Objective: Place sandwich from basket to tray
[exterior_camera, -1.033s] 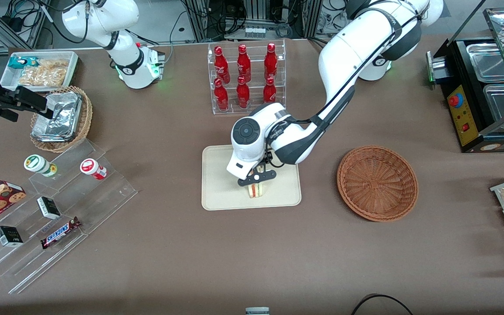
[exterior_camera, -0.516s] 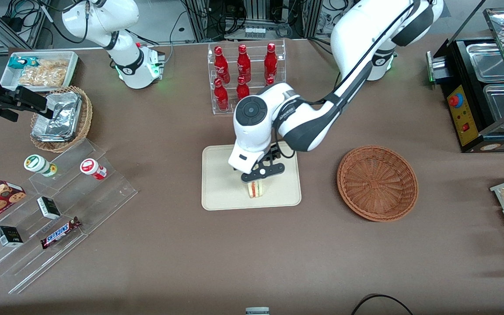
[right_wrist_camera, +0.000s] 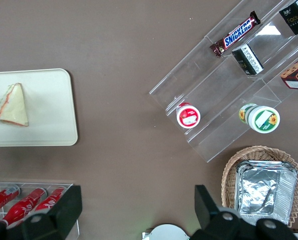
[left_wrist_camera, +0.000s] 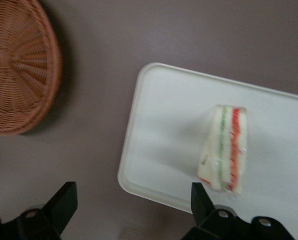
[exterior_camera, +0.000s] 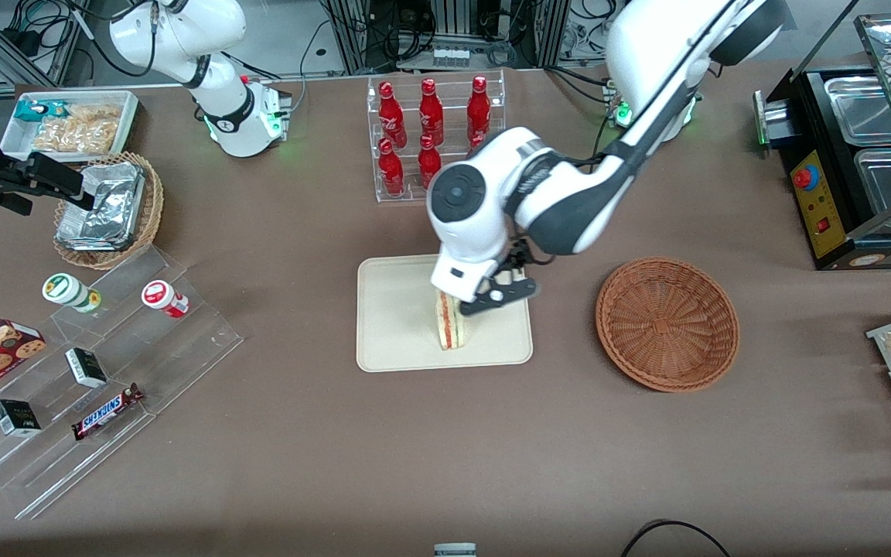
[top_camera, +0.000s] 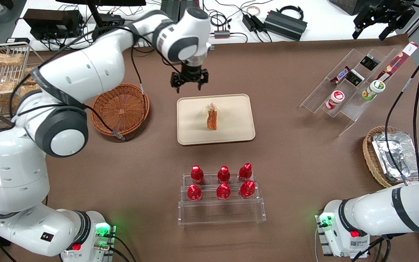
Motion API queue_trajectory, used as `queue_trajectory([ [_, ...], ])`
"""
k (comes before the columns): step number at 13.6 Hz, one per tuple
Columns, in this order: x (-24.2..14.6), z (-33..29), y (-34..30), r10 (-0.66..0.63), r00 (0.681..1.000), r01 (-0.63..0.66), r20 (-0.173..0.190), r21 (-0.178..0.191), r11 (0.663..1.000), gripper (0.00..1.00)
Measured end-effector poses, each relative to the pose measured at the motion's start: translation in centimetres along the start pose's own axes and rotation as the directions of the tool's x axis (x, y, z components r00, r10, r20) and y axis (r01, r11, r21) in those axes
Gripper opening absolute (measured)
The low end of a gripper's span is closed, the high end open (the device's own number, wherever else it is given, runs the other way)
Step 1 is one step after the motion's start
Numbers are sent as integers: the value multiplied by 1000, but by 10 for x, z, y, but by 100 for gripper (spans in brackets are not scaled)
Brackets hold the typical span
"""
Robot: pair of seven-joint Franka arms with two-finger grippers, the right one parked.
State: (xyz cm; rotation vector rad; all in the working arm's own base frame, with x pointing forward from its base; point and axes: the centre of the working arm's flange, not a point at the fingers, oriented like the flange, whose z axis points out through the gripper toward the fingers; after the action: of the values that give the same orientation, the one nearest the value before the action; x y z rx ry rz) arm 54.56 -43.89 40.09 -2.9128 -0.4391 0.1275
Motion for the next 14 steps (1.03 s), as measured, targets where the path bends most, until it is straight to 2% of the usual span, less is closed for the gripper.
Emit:
queue_trajectory([
  [3, 53, -14, -67, 17, 1000, -17, 21, 10, 1000, 100],
  [7, 89, -31, -147, 88, 994, -92, 71, 56, 994, 100],
  [9, 96, -38, -181, 122, 988, -128, 99, 48, 991, 100],
  [11, 104, -39, -212, 147, 983, -153, 112, 44, 987, 100],
  [14, 109, -53, -262, 211, 965, -211, 155, -16, 977, 100],
])
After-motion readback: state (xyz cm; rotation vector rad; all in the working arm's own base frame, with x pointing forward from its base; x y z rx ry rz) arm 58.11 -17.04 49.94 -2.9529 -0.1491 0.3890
